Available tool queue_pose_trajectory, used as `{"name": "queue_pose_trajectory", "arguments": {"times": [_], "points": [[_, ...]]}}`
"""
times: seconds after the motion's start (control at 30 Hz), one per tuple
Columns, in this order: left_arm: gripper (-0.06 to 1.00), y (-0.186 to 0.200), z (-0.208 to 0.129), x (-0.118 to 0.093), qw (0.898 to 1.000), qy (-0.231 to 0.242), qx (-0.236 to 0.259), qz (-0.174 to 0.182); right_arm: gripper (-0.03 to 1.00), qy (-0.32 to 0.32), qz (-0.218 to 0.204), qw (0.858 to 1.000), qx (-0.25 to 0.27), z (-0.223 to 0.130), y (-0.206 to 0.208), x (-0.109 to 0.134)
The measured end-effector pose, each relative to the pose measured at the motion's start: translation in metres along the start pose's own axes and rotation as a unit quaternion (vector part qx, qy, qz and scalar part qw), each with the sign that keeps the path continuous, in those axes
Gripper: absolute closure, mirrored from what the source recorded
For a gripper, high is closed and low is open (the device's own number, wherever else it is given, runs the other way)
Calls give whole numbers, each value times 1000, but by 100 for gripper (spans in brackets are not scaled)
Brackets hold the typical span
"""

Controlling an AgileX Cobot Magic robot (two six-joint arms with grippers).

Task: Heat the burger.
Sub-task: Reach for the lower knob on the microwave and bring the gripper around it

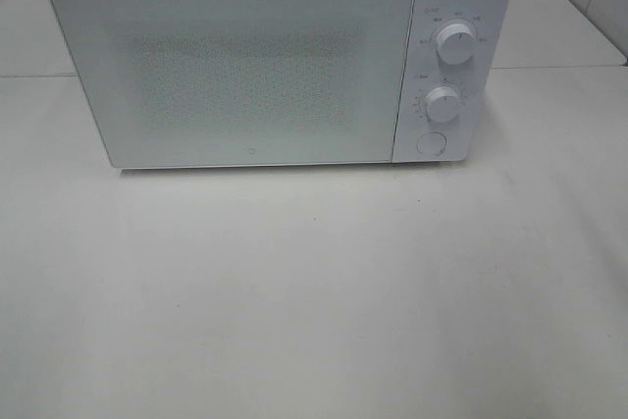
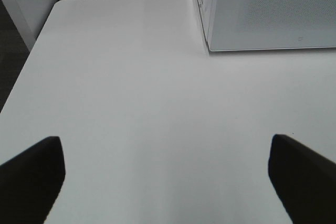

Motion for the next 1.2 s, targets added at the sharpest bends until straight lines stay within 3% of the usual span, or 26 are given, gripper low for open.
{"name": "queue_pose_trajectory", "arguments": {"times": [0.4,0.77,1.07,1.2], "points": [[-3,0,0,0,1000,0,0,0,21,45,7,999,-7,-16,-54,3],[-3,0,0,0,1000,0,0,0,21,83,19,996,-22,-41,-92,46],[-3,0,0,0,1000,0,0,0,21,53,-41,997,-38,-67,-105,72],[-3,0,0,0,1000,0,0,0,21,60,-48,996,-39,-77,-108,82]]}}
Point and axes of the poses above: a point on each arm's last joint axis where the gripper is mounted, y pointing back along that axis away from the gripper, x along the wrist's bending axis when the last joint is at zero, z = x × y, the point moved 5 cm from there along -y, pointing out along that axis toward the gripper, and after that the axes turned 5 degrees about y, right-handed, at the moved point
